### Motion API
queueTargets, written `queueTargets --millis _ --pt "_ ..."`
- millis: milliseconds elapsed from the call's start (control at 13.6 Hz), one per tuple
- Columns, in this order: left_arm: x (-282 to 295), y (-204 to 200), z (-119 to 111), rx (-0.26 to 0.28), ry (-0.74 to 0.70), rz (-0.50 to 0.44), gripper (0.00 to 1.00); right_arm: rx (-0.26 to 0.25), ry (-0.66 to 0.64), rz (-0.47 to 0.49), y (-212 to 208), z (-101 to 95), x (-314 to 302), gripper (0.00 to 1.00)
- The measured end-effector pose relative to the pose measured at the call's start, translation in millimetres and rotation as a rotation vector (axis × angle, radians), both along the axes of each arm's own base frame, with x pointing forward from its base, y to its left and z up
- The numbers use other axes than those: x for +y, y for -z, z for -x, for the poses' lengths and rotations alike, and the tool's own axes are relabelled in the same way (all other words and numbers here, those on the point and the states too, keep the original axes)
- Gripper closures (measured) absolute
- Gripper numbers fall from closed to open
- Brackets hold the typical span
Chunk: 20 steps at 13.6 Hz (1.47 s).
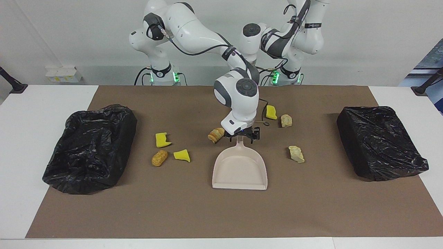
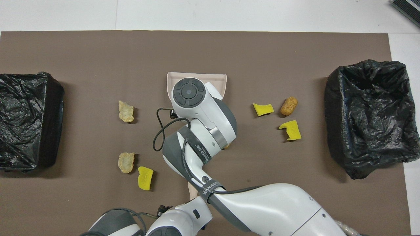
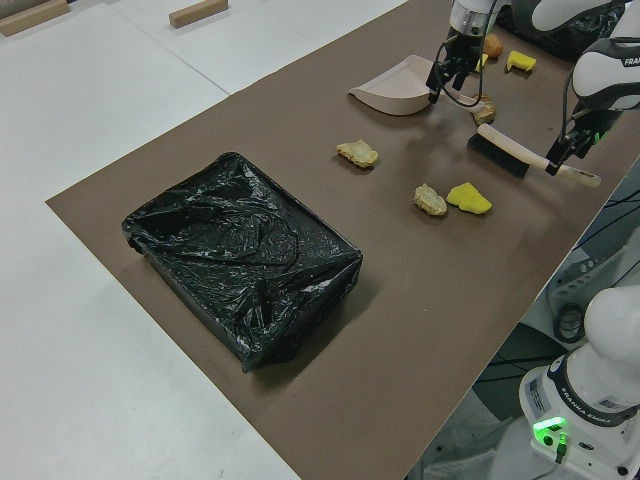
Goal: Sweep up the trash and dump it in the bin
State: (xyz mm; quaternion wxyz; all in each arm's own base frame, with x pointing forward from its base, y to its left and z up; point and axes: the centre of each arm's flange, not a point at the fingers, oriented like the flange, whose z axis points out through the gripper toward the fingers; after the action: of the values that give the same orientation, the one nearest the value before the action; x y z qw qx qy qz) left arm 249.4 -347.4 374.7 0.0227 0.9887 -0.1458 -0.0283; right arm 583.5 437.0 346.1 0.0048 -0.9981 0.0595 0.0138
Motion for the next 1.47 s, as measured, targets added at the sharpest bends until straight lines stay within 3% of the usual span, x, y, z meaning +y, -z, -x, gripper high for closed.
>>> queueTargets --millis 74,368,442,662,883,1030,1104,1325,1398,1472 --pt "0.1 -0.2 -0.5 -0.001 -0.002 0.002 0.0 0.01 -0.011 0.007 0.1 1.0 -1.1 0.13" --pt "-3.0 9.7 -2.0 -0.001 -0.023 -0.001 0.0 0.042 -0.028 0.015 1.4 8.3 2.4 0.64" --pt "-4.9 13.1 -1.5 0.0 -0.026 -0.002 0.0 0.054 -0.015 -0.003 0.3 7.5 1.4 0.68" --pt "-7.1 17.0 0.0 0.002 -0.043 -0.008 0.0 0.068 0.03 -0.048 -13.9 -10.6 -23.7 0.68" --pt "-15.5 22.9 9.4 0.005 -0.071 -0.014 0.01 0.067 -0.026 -0.059 -44.5 -26.3 -59.5 0.68" --pt "-17.6 24.0 11.8 0.01 -0.079 -0.013 0.17 0.056 -0.131 -0.073 -74.3 -38.0 -95.5 0.68" --pt "-17.7 24.0 12.0 0.021 -0.091 -0.007 0.17 0.057 -0.169 -0.075 -87.1 -42.8 -114.8 0.68" --pt "-17.1 24.1 10.9 0.038 -0.113 0.004 0.52 0.062 -0.264 -0.082 -111.0 -55.5 -168.1 0.68" --pt "-16.1 24.4 9.4 0.04 -0.118 0.003 0.69 0.066 -0.309 -0.085 -112.3 -58.5 -180.5 0.68" --pt "-15.4 25.1 8.2 0.041 -0.122 0.002 0.74 0.07 -0.37 -0.088 -110.6 -59.7 -186.5 0.68"
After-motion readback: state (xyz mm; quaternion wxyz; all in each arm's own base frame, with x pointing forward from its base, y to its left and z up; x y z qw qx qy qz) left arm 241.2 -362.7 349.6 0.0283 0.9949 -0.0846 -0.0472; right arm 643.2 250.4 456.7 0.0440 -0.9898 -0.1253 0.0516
